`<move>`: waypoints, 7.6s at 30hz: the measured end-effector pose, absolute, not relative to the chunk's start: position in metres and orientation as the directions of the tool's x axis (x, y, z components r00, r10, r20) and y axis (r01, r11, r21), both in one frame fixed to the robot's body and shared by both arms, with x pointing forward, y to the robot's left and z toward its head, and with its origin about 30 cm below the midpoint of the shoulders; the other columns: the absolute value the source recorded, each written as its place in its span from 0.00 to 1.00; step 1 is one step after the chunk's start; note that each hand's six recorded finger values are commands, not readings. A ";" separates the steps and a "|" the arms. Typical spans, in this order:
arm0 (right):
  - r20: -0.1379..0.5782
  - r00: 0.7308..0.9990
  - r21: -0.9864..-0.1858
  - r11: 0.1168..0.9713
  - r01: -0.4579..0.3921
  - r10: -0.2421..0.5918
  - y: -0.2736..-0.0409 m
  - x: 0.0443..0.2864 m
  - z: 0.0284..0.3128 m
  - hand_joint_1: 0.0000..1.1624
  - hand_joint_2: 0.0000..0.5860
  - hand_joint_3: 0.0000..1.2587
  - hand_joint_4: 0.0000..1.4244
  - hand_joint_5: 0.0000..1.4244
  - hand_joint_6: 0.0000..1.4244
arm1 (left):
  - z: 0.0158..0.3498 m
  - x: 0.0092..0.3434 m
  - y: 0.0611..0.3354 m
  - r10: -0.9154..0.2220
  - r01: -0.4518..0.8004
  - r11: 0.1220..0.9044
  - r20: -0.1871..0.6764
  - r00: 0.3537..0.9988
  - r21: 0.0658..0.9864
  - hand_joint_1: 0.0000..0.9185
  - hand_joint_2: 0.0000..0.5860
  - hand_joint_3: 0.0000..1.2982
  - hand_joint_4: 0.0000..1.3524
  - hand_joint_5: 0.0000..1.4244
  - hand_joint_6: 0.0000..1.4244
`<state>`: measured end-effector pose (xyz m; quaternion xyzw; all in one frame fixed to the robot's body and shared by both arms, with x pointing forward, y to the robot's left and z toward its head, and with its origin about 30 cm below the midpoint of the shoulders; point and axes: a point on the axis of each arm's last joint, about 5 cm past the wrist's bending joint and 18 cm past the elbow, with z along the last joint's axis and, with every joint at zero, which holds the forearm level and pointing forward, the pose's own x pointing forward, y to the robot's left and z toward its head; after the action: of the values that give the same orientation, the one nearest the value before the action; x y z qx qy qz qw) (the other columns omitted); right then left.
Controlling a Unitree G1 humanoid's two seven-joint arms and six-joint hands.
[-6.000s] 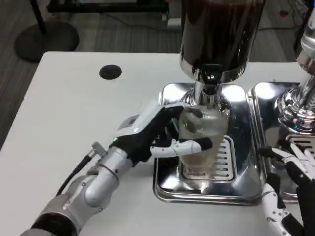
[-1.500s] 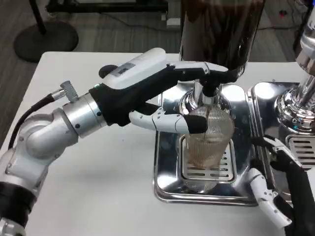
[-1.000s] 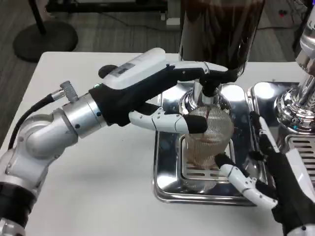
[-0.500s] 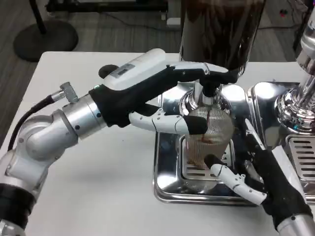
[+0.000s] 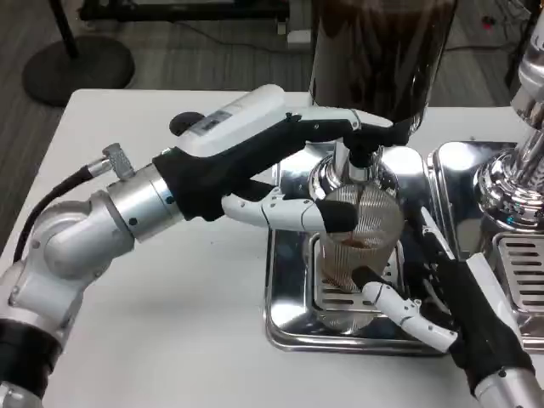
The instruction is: Grasp the cup under the faucet to collect the drink, then remove the cup.
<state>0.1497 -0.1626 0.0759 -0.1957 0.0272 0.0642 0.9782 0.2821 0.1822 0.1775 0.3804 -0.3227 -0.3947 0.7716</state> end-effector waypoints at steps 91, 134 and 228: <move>-0.035 0.993 -0.445 0.888 -0.116 0.112 -0.142 0.185 0.072 0.54 0.29 0.00 0.00 0.00 0.13 | 0.176 0.272 0.206 -0.743 0.290 0.553 0.304 0.596 0.781 0.00 0.11 0.18 0.14 0.18 0.22; 0.036 0.998 -0.487 0.873 -0.025 0.048 -0.138 0.180 0.067 0.57 0.32 0.28 0.22 0.26 0.35 | 0.141 0.251 0.257 -0.560 0.322 0.607 0.104 0.822 0.726 0.00 0.22 0.22 0.21 0.19 0.27; 0.168 0.969 -0.470 0.848 0.242 -0.184 -0.158 0.128 0.078 0.58 0.36 0.42 0.36 0.44 0.53 | 0.109 0.236 0.226 -0.748 0.519 0.464 0.004 0.663 0.717 0.00 0.24 0.15 0.08 0.08 0.15</move>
<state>0.1276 -0.1579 0.0779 -0.2519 -0.0581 -0.1111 0.9596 0.2362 0.2261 0.1095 0.3544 -0.1616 -0.3771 0.8403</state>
